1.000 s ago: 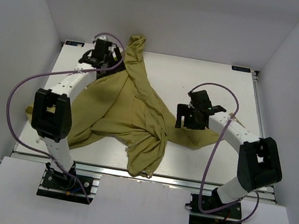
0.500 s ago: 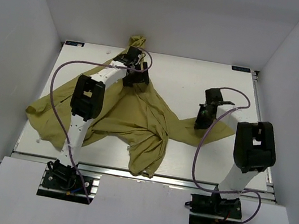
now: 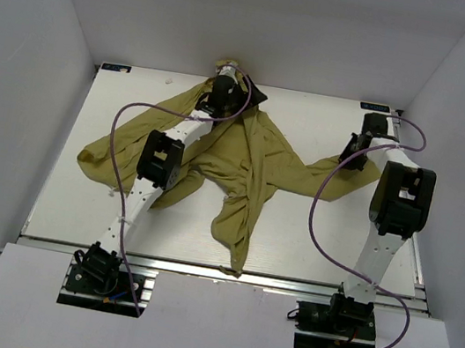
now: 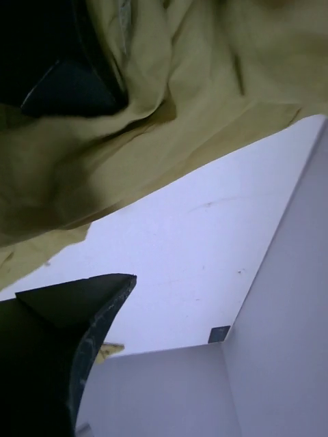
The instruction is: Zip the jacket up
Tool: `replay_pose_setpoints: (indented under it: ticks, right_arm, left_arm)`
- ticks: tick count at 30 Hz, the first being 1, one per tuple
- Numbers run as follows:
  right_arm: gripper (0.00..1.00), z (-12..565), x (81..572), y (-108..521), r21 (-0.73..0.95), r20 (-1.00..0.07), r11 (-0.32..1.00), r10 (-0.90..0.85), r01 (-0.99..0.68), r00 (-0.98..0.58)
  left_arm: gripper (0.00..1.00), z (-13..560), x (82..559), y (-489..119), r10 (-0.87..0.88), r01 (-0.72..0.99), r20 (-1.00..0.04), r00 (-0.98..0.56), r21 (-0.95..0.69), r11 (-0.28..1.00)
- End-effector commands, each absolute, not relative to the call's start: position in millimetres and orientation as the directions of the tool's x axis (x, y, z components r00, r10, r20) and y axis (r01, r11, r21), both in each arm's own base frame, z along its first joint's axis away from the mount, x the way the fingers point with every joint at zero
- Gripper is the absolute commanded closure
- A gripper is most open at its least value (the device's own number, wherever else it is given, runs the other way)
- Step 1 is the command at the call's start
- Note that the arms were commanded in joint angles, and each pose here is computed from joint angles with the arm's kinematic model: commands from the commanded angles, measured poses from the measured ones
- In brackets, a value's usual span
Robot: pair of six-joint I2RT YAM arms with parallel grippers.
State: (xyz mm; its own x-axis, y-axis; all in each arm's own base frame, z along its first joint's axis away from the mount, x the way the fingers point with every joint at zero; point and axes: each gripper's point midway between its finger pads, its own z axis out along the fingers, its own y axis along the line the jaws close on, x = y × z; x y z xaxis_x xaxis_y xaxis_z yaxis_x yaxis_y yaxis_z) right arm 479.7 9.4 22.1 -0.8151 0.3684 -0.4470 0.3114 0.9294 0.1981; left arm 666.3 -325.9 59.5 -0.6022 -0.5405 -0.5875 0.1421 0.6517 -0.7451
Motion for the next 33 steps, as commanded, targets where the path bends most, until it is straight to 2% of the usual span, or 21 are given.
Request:
replay_pose_setpoints:
  ticks: [1, 2, 3, 4, 5, 7, 8, 9, 12, 13, 14, 15, 17, 19, 20, 21, 23, 24, 28, 31, 33]
  right_arm:
    - [0.99, 67.8, 521.7, -11.8, 0.187, -0.590, 0.947, 0.321, 0.261, -0.741]
    - [0.96, 80.7, 528.1, -14.3, 0.174, -0.624, 0.955, 0.295, 0.239, -0.724]
    - [0.83, 93.6, 532.3, -13.2, 0.175, -0.647, 0.962, 0.274, 0.211, -0.712]
    - [0.79, 118.9, 535.1, -3.5, 0.198, -0.676, 0.969, 0.244, 0.147, -0.695]
    - [0.68, 128.4, 531.7, 2.8, 0.208, -0.683, 0.971, 0.229, 0.117, -0.693]
    - [0.56, 160.1, 515.8, 24.6, 0.211, -0.711, 0.976, 0.188, 0.050, -0.677]
    - [0.51, 147.0, 496.6, 36.0, 0.205, -0.684, 0.978, 0.175, 0.044, -0.709]
    - [0.45, 168.2, 481.9, 63.7, 0.199, -0.717, 0.980, 0.142, -0.005, -0.683]
    - [0.38, 142.7, 425.1, 98.1, 0.162, -0.663, 0.986, 0.082, -0.036, -0.744]
    - [0.37, 150.4, 402.0, 127.8, 0.178, -0.663, 0.981, 0.059, -0.080, -0.746]
    - [0.36, 127.9, 372.1, 137.4, 0.187, -0.598, 0.979, 0.045, -0.084, -0.800]
    - [0.36, 131.3, 347.3, 163.8, 0.231, -0.586, 0.962, 0.020, -0.143, -0.810]
    - [0.35, 119.6, 312.7, 186.1, 0.288, -0.535, 0.946, 0.032, -0.147, -0.844]
    - [0.34, 104.0, 271.5, 213.6, 0.301, -0.508, 0.929, -0.035, -0.215, -0.861]
    - [0.34, 99.9, 259.7, 221.5, 0.304, -0.493, 0.924, -0.054, -0.230, -0.868]
    - [0.34, 91.9, 241.4, 234.9, 0.306, -0.470, 0.914, -0.099, -0.267, -0.877]
    - [0.34, 83.0, 227.9, 246.9, 0.320, -0.437, 0.909, -0.108, -0.267, -0.893]
    - [0.35, 74.3, 217.6, 256.5, 0.314, -0.419, 0.903, -0.146, -0.294, -0.896]
    - [0.37, 58.2, 192.2, 275.3, 0.341, -0.351, 0.881, -0.204, -0.328, -0.914]
    - [0.49, 43.2, 183.4, 265.9, 0.315, -0.296, 0.910, -0.178, -0.271, -0.939]
    - [0.50, 34.5, 175.4, 256.0, 0.290, -0.260, 0.927, -0.165, -0.240, -0.951]
  left_arm:
    - [0.02, 99.9, 690.9, -326.3, -0.697, 0.159, -0.544, -0.468, -0.827, 0.538]
    - [0.02, 113.9, 692.4, -324.1, -0.701, 0.173, -0.557, -0.445, -0.821, 0.544]
    - [0.02, 124.6, 692.4, -320.8, -0.699, 0.177, -0.569, -0.432, -0.814, 0.553]
    - [0.02, 159.9, 689.2, -319.9, -0.676, 0.231, -0.614, -0.407, -0.785, 0.574]
    - [0.02, 176.1, 684.8, -320.1, -0.648, 0.265, -0.647, -0.403, -0.760, 0.594]
    - [0.02, 221.3, 668.7, -314.4, -0.591, 0.297, -0.701, -0.398, -0.708, 0.641]
    - [0.02, 235.5, 660.3, -312.3, -0.571, 0.311, -0.718, -0.399, -0.691, 0.652]
    - [0.02, 249.2, 650.8, -309.9, -0.551, 0.326, -0.730, -0.405, -0.678, 0.658]
    - [0.02, 280.1, 597.1, -294.9, -0.433, 0.328, -0.760, -0.484, -0.617, 0.715]
    - [0.02, 239.7, 573.1, -281.9, -0.377, 0.236, -0.719, -0.584, -0.595, 0.768]
    - [0.02, 273.8, 550.3, -262.3, -0.390, 0.205, -0.738, -0.551, -0.573, 0.793]
    - [0.02, 267.5, 532.8, -248.0, -0.385, 0.149, -0.726, -0.570, -0.552, 0.820]
    - [0.02, 236.4, 474.1, -198.4, -0.387, -0.045, -0.685, -0.617, -0.461, 0.886]
    - [0.02, 211.5, 429.4, -167.0, -0.411, -0.169, -0.645, -0.644, -0.405, 0.899]
    - [0.02, 164.7, 390.1, -147.2, -0.416, -0.260, -0.577, -0.703, -0.336, 0.905]
    - [0.02, 178.8, 369.5, -124.4, -0.460, -0.320, -0.606, -0.649, -0.332, 0.887]
    - [0.02, 160.2, 328.2, -102.5, -0.558, -0.455, -0.538, -0.631, -0.326, 0.829]
    - [0.02, 152.0, 302.7, -90.7, -0.584, -0.480, -0.524, -0.620, -0.335, 0.811]
    - [0.02, 142.9, 262.1, -68.3, -0.636, -0.532, -0.536, -0.555, -0.359, 0.767]
    - [0.02, 137.3, 243.2, -62.1, -0.647, -0.541, -0.532, -0.547, -0.365, 0.758]
    - [0.02, 130.7, 235.7, -62.1, -0.651, -0.546, -0.516, -0.557, -0.362, 0.755]
